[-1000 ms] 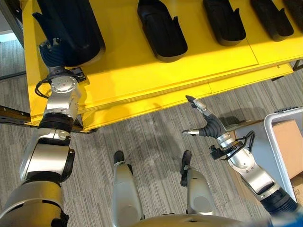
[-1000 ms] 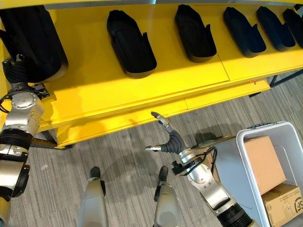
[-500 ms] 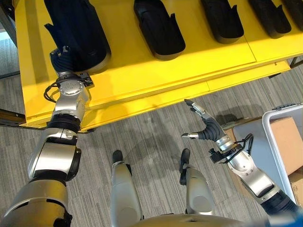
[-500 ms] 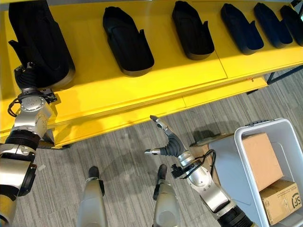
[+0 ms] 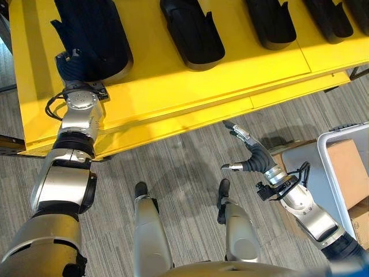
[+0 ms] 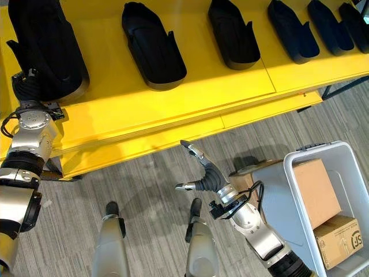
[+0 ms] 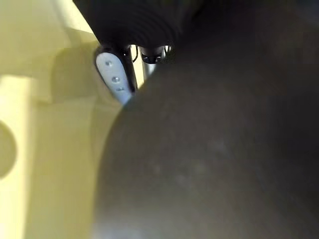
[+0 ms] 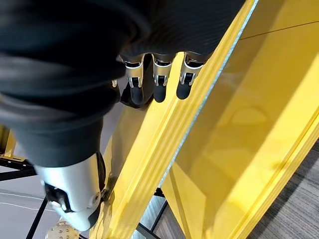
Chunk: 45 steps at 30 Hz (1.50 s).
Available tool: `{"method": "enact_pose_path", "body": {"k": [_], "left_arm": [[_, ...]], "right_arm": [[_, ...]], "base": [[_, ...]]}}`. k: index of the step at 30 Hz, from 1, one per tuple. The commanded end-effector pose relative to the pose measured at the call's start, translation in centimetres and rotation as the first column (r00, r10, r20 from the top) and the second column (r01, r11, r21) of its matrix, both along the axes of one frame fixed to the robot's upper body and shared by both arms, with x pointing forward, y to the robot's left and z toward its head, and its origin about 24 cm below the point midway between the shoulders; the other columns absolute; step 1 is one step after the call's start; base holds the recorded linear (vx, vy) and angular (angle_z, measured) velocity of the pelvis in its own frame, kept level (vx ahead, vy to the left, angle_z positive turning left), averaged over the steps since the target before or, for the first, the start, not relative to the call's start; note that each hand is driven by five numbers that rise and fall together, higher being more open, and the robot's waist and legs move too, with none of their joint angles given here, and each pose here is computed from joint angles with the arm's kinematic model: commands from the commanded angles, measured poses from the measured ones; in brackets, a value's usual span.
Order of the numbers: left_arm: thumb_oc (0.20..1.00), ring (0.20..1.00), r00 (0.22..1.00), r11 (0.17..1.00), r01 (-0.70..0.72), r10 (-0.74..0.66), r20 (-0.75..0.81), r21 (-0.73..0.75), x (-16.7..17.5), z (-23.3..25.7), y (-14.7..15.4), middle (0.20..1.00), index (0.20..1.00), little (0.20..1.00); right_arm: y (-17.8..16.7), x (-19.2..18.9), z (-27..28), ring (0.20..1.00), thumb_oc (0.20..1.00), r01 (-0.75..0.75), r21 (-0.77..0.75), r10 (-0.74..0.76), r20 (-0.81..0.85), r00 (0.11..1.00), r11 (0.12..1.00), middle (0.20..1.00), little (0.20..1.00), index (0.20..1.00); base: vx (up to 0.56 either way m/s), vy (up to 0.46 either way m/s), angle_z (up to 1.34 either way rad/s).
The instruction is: Move parts from the plastic box to the shelf.
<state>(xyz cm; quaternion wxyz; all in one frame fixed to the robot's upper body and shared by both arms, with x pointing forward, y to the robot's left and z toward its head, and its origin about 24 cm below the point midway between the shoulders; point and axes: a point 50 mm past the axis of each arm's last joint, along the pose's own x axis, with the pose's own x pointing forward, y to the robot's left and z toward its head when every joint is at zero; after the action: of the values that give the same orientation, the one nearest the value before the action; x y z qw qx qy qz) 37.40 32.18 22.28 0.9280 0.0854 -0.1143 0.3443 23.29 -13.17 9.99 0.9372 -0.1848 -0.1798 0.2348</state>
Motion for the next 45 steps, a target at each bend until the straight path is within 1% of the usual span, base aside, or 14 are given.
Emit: {"method": "enact_pose_path", "body": {"k": [1, 6, 7, 15, 16, 17, 21, 26, 32, 33, 37, 38, 40, 45], "left_arm": [[0.200, 0.200, 0.991, 0.993, -0.094, 0.100, -0.092, 0.066, -0.9, 0.1, 2.8, 0.200, 0.200, 0.200], [0.200, 0.200, 0.982, 0.988, -0.127, 0.137, -0.132, 0.082, -1.4, 0.0, 3.9, 0.200, 0.200, 0.200], [0.200, 0.200, 0.978, 0.985, -0.134, 0.149, -0.149, 0.109, -1.6, 0.0, 4.2, 0.200, 0.200, 0.200], [0.200, 0.200, 0.958, 0.974, -0.158, 0.190, -0.213, 0.162, -2.1, -0.6, 5.1, 0.200, 0.200, 0.200], [0.369, 0.369, 0.953, 0.973, -0.161, 0.197, -0.231, 0.165, -2.2, -0.9, 5.4, 0.369, 0.369, 0.369], [1.000, 1.000, 0.954, 0.974, -0.154, 0.190, -0.231, 0.166, -2.1, -0.9, 5.2, 1.000, 1.000, 1.000], [1.000, 1.000, 0.964, 0.983, -0.139, 0.162, -0.212, 0.119, -1.9, -1.0, 4.9, 1.000, 1.000, 1.000], [1.000, 1.000, 0.968, 0.987, -0.122, 0.142, -0.206, 0.105, -1.7, -1.3, 4.4, 1.000, 1.000, 1.000], [1.000, 1.000, 0.982, 0.996, -0.086, 0.087, -0.168, 0.011, -1.4, -2.2, 3.6, 1.000, 1.000, 1.000], [1.000, 1.000, 0.985, 0.997, -0.068, 0.062, -0.163, -0.031, -1.3, -2.9, 3.2, 1.000, 1.000, 1.000], [1.000, 1.000, 0.995, 0.994, -0.016, 0.005, -0.100, -0.112, -1.1, -4.1, 1.9, 1.000, 1.000, 1.000], [1.000, 1.000, 0.995, 0.994, -0.002, -0.008, -0.095, -0.108, -1.1, -4.4, 1.7, 1.000, 1.000, 1.000], [1.000, 1.000, 0.997, 0.988, 0.070, -0.072, -0.011, -0.137, -1.5, -5.0, 0.4, 1.000, 1.000, 1.000], [1.000, 1.000, 0.991, 0.983, 0.130, -0.131, 0.002, -0.131, -2.9, -7.6, -0.9, 1.000, 1.000, 1.000]], "right_arm": [[-0.4, -0.3, 2.1, 1.000, 1.000, -0.043, 0.046, 0.039, 0.087, 0.995, 0.998, 1.000, 1.000, 1.000], [-0.4, -0.4, 2.0, 1.000, 1.000, -0.052, 0.050, 0.048, 0.078, 0.996, 0.997, 1.000, 1.000, 1.000], [-0.4, -0.4, 2.0, 1.000, 1.000, -0.056, 0.047, 0.052, 0.077, 0.996, 0.997, 1.000, 1.000, 1.000], [-0.4, -0.6, 2.0, 1.000, 1.000, -0.071, 0.041, 0.069, 0.068, 0.995, 0.997, 1.000, 1.000, 1.000], [-0.4, -0.6, 2.0, 1.000, 1.000, -0.075, 0.041, 0.072, 0.066, 0.995, 0.996, 1.000, 1.000, 1.000], [-0.4, -0.7, 2.0, 1.000, 1.000, -0.079, 0.041, 0.076, 0.066, 0.995, 0.996, 1.000, 1.000, 1.000], [-0.5, -0.8, 2.0, 1.000, 1.000, -0.080, 0.035, 0.078, 0.062, 0.995, 0.996, 1.000, 1.000, 1.000], [-0.6, -0.8, 2.0, 1.000, 1.000, -0.078, 0.035, 0.076, 0.058, 0.995, 0.996, 1.000, 1.000, 1.000], [-0.5, -0.8, 2.0, 1.000, 1.000, -0.076, 0.033, 0.074, 0.058, 0.996, 0.997, 1.000, 1.000, 1.000], [-0.6, -0.7, 1.9, 1.000, 1.000, -0.070, 0.035, 0.068, 0.058, 0.996, 0.997, 1.000, 1.000, 1.000], [-0.5, -0.5, 2.1, 1.000, 1.000, -0.060, 0.043, 0.057, 0.067, 0.996, 0.997, 1.000, 1.000, 1.000], [-0.5, -0.4, 2.1, 1.000, 1.000, -0.056, 0.041, 0.054, 0.068, 0.996, 0.998, 1.000, 1.000, 1.000], [-0.6, -0.1, 2.2, 1.000, 1.000, -0.034, 0.046, 0.031, 0.080, 0.996, 0.998, 1.000, 1.000, 1.000], [-0.7, 0.1, 2.4, 1.000, 1.000, -0.008, 0.042, 0.004, 0.098, 0.995, 0.999, 1.000, 1.000, 1.000]], "base": [[0.00, 0.000, 0.00], [0.00, 0.000, -0.01], [0.00, 0.000, 0.00], [0.00, 0.000, 0.00], [0.00, 0.000, 0.00], [0.00, 0.000, 0.00], [0.00, 0.000, 0.00], [0.00, 0.000, 0.00], [0.00, 0.000, 0.00], [0.00, 0.000, 0.00], [0.00, 0.001, -0.05], [0.01, -0.001, -0.09], [0.00, 0.000, -0.02], [0.00, 0.000, 0.00]]}}
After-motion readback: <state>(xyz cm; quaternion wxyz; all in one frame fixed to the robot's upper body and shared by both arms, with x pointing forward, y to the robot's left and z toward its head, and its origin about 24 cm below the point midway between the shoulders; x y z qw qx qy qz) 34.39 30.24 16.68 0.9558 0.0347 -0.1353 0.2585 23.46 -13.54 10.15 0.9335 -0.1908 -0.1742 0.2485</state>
